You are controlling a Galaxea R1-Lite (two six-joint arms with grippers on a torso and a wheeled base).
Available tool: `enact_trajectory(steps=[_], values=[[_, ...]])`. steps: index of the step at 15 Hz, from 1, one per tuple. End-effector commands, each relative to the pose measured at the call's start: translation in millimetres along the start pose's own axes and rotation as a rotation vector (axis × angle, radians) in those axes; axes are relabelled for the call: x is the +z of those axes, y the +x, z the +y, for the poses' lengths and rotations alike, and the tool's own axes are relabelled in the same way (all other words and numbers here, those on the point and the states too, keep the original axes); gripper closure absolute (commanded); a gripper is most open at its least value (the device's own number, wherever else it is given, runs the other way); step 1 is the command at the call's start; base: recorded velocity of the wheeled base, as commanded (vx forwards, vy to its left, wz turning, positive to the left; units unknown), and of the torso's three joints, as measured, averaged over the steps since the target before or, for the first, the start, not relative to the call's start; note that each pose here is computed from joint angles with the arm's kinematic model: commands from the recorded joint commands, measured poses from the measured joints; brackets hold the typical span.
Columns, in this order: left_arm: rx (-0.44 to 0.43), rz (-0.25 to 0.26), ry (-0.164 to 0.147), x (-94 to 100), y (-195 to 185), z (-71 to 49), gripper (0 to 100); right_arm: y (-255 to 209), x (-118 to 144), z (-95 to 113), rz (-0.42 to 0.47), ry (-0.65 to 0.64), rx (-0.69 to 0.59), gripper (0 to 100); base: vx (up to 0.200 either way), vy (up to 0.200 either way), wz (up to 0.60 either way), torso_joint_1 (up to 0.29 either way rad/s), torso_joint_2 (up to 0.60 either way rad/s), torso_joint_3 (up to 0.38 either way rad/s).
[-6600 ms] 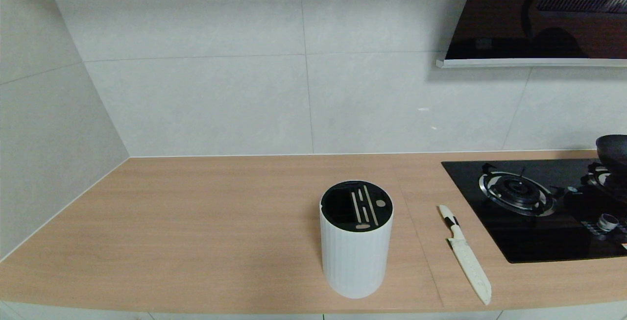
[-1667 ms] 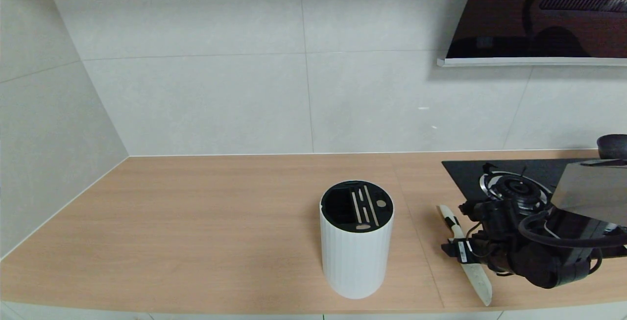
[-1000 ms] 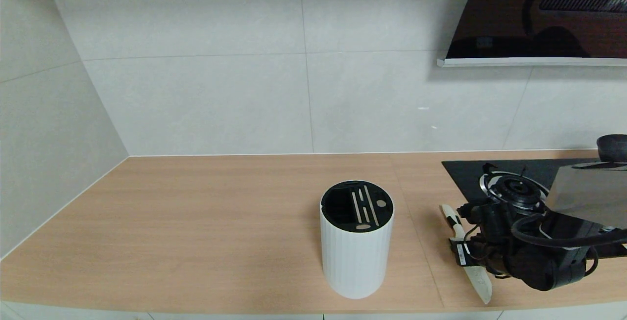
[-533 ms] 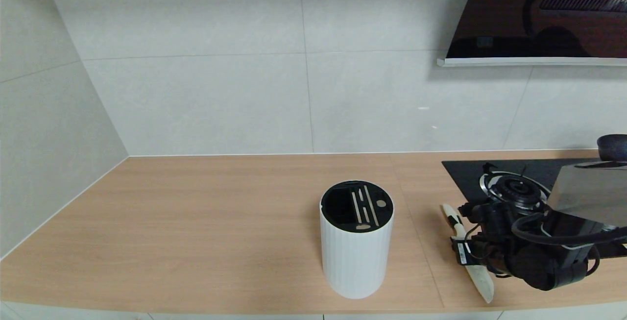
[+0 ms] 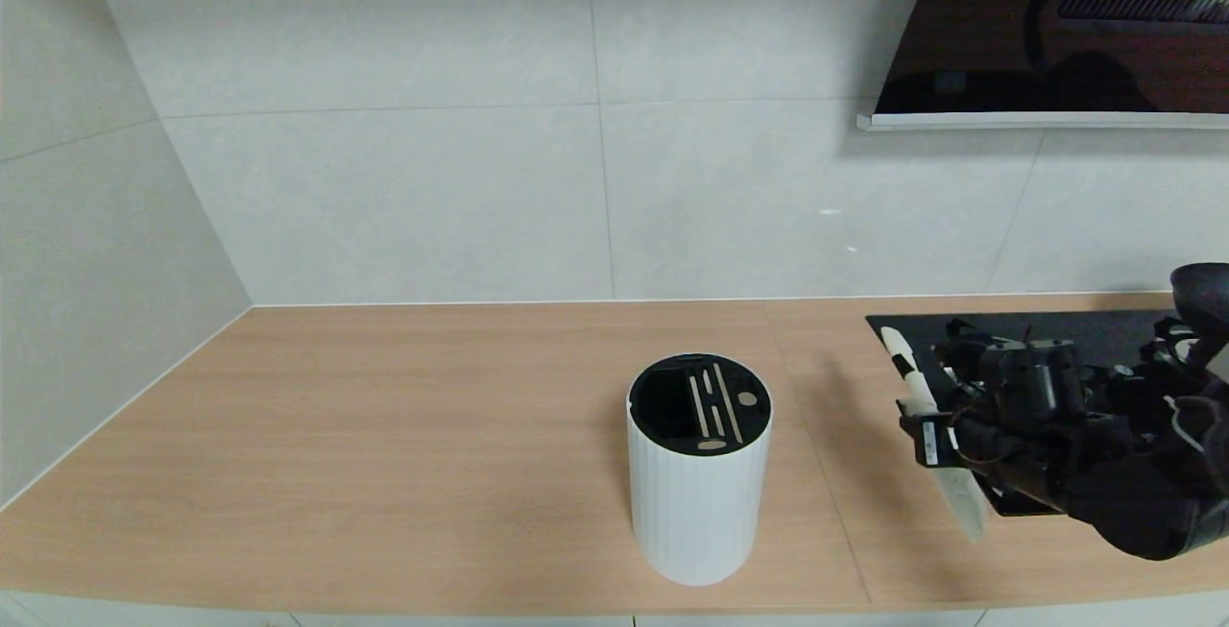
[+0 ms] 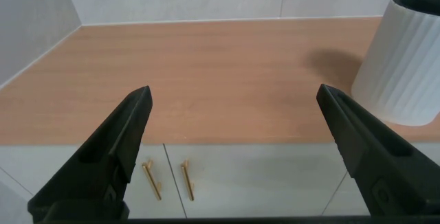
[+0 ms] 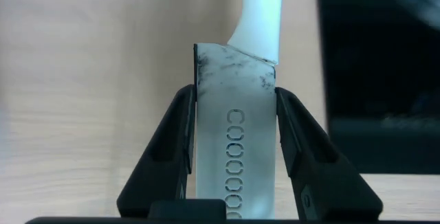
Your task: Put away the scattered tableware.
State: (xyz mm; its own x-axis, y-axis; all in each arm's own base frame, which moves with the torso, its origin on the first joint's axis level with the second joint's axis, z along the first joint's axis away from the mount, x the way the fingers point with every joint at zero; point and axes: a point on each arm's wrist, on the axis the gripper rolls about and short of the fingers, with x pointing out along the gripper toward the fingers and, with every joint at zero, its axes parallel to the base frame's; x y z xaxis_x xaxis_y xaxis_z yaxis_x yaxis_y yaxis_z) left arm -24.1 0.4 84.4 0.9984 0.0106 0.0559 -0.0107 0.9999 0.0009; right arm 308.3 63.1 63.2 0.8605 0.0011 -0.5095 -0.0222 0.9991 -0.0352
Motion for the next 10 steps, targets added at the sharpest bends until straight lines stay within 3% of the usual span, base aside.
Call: enact_trajectory(steps=[1, 2, 4, 5, 7, 8, 9, 10], values=[[-0.013, -0.064, -0.031, 14.5, -3.4, -0.2, 0, -49.0, 30.0, 10.7, -0.146, -0.001, 0.063, 100, 0.000, 0.000, 0.00, 0.000, 0.00, 0.000], [-0.029, -0.074, -0.034, 19.0, -5.0, -0.5, 0, -56.2, 32.3, 13.7, -0.155, -0.006, 0.077, 100, 0.000, 0.000, 0.00, 0.000, 0.00, 0.000], [-0.255, -0.002, -0.033, 30.9, -8.7, -5.4, 0, -93.7, 44.3, 25.8, -0.191, -0.030, 0.145, 100, 0.000, 0.000, 0.00, 0.000, 0.00, 0.000], [-0.322, 0.030, -0.037, 37.9, -8.0, -6.9, 0, -101.6, 47.0, 29.6, -0.200, -0.037, 0.166, 100, 0.000, 0.000, 0.00, 0.000, 0.00, 0.000], [-0.546, 0.136, -0.070, 70.3, 9.4, -11.7, 0, -113.5, 65.9, 43.9, -0.252, -0.046, 0.220, 100, 0.000, 0.000, 0.00, 0.000, 0.00, 0.000], [-0.598, 0.157, -0.079, 75.9, 14.3, -12.8, 0, -115.2, 72.7, 47.2, -0.267, -0.047, 0.231, 100, 0.000, 0.000, 0.00, 0.000, 0.00, 0.000], [-0.713, 0.213, -0.108, 94.7, 32.4, -15.1, 0, -123.8, 85.4, 55.5, -0.280, -0.059, 0.260, 100, 0.000, 0.000, 0.00, 0.000, 0.00, 0.000], [-0.751, 0.240, -0.129, 112.1, 48.9, -16.1, 0, -131.2, 90.6, 62.7, -0.281, -0.070, 0.290, 100, 0.000, 0.000, 0.00, 0.000, 0.00, 0.000]])
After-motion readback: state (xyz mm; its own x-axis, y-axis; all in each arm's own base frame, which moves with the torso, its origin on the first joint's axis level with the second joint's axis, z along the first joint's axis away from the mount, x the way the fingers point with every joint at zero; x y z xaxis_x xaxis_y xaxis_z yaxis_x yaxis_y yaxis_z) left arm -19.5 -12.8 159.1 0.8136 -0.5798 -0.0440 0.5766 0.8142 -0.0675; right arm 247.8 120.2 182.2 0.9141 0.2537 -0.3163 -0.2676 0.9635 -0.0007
